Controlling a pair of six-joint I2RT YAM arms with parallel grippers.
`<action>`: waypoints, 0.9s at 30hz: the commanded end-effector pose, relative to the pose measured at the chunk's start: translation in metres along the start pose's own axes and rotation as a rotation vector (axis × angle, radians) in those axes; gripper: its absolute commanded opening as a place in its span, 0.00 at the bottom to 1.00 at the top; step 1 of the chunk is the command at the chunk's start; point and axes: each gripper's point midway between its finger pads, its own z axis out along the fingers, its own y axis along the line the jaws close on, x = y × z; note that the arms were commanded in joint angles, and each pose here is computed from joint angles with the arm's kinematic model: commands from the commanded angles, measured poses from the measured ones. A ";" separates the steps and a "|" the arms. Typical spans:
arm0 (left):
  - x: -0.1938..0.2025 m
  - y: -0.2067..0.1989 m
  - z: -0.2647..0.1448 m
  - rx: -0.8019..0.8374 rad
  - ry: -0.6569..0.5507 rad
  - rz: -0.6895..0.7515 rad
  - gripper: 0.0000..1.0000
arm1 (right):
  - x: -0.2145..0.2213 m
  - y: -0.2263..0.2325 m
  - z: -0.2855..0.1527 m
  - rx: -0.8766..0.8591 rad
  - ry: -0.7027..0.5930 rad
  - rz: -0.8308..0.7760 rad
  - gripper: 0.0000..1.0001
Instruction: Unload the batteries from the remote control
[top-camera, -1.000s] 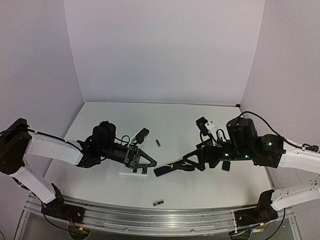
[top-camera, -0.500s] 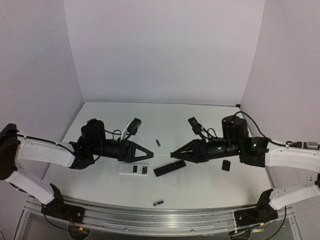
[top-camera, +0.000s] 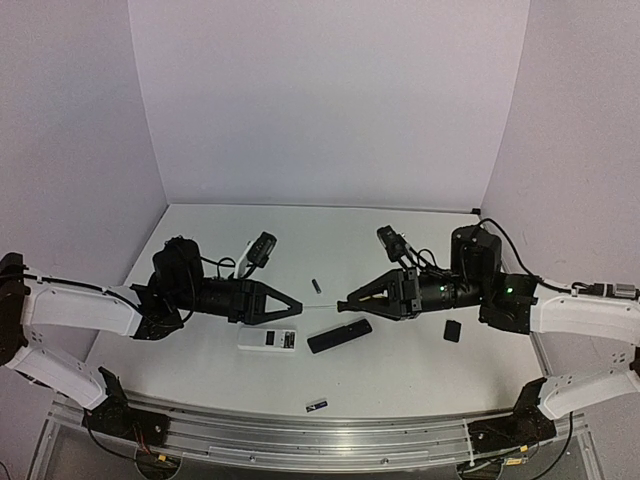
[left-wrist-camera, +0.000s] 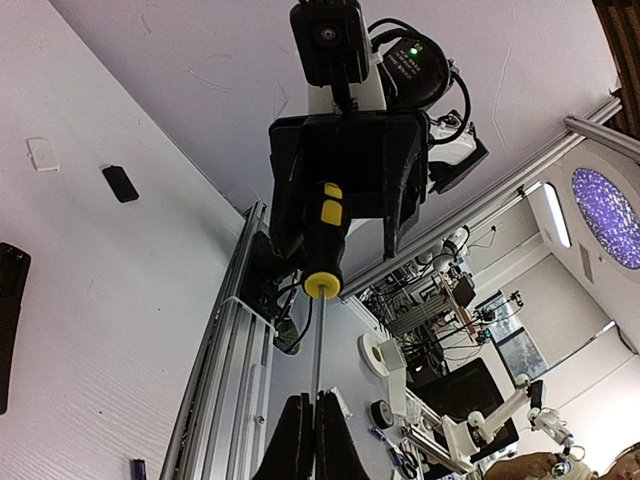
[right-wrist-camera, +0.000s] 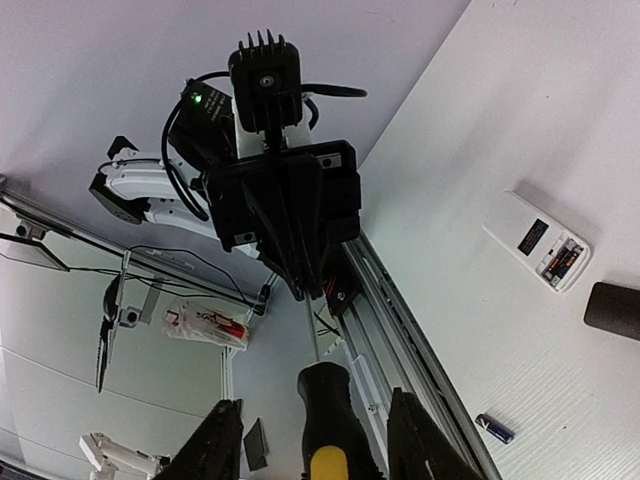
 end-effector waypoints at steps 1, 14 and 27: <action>-0.008 0.002 0.001 -0.028 -0.014 0.002 0.00 | -0.008 0.027 -0.002 -0.093 -0.013 -0.047 0.28; -0.005 0.045 -0.015 -0.306 -0.055 -0.102 0.99 | -0.011 -0.021 0.004 0.133 -0.039 0.016 0.00; 0.077 0.129 -0.070 -0.682 -0.072 -0.470 1.00 | -0.012 -0.086 -0.017 0.516 -0.045 -0.052 0.00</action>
